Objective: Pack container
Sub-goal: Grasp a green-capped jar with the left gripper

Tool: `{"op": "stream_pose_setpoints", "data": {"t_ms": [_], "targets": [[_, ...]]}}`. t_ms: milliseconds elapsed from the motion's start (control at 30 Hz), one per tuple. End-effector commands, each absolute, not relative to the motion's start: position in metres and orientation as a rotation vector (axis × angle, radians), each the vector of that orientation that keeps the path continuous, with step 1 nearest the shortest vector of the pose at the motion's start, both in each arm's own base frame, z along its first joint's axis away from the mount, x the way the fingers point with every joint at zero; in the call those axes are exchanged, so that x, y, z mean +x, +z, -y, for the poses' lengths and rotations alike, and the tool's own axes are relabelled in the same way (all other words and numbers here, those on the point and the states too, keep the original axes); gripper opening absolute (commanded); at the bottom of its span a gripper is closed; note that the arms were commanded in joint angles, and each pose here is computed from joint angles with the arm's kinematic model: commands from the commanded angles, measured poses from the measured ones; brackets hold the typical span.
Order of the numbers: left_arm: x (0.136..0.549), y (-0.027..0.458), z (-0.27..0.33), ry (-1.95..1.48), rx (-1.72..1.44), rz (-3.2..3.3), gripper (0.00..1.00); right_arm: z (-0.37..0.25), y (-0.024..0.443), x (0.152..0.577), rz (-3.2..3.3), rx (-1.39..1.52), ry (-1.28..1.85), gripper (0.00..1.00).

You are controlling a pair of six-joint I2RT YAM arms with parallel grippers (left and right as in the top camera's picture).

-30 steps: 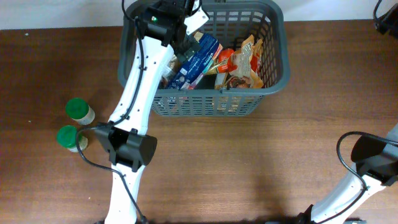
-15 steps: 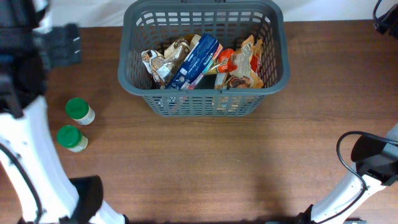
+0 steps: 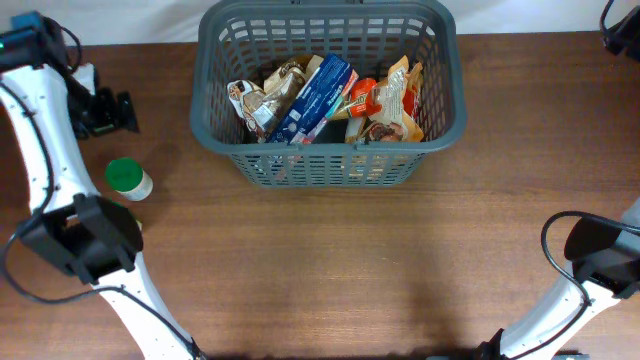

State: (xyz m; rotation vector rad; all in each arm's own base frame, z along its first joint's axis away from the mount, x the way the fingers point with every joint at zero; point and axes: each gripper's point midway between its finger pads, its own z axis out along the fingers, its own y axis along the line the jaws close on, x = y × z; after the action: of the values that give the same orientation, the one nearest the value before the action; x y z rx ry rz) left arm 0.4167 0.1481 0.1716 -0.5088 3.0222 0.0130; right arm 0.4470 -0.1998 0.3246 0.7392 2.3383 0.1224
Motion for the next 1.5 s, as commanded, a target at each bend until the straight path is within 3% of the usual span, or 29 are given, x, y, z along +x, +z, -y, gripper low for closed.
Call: {"op": "stream_pose_setpoints", "data": {"t_ms": [0, 467, 967, 1100, 1233, 1467], "targets": [[0.417, 0.149, -0.147, -0.048, -0.546, -3.074, 0.99, 0.199, 0.321, 0.45, -2.343, 0.747, 0.139, 0.99], [0.378, 0.071, -0.152, -0.002, -0.553, -3.317, 1.0, 0.199, 0.321, 0.45, -2.343, 0.747, 0.139, 0.99], [0.392, 0.037, -0.159, 0.017, -0.431, -3.269, 0.98, 0.199, 0.321, 0.45, -2.343, 0.747, 0.139, 0.99], [0.393, 0.036, -0.157, 0.003, -0.414, -3.268, 0.93, 0.199, 0.321, 0.45, -2.343, 0.747, 0.139, 0.99], [0.392, 0.037, -0.157, 0.001, -0.415, -3.274, 0.71, 0.199, 0.321, 0.45, -2.343, 0.747, 0.139, 0.99], [0.386, 0.038, -0.155, -0.003, -0.416, -3.299, 0.7, 0.199, 0.321, 0.45, -2.343, 0.747, 0.139, 0.99]]}}
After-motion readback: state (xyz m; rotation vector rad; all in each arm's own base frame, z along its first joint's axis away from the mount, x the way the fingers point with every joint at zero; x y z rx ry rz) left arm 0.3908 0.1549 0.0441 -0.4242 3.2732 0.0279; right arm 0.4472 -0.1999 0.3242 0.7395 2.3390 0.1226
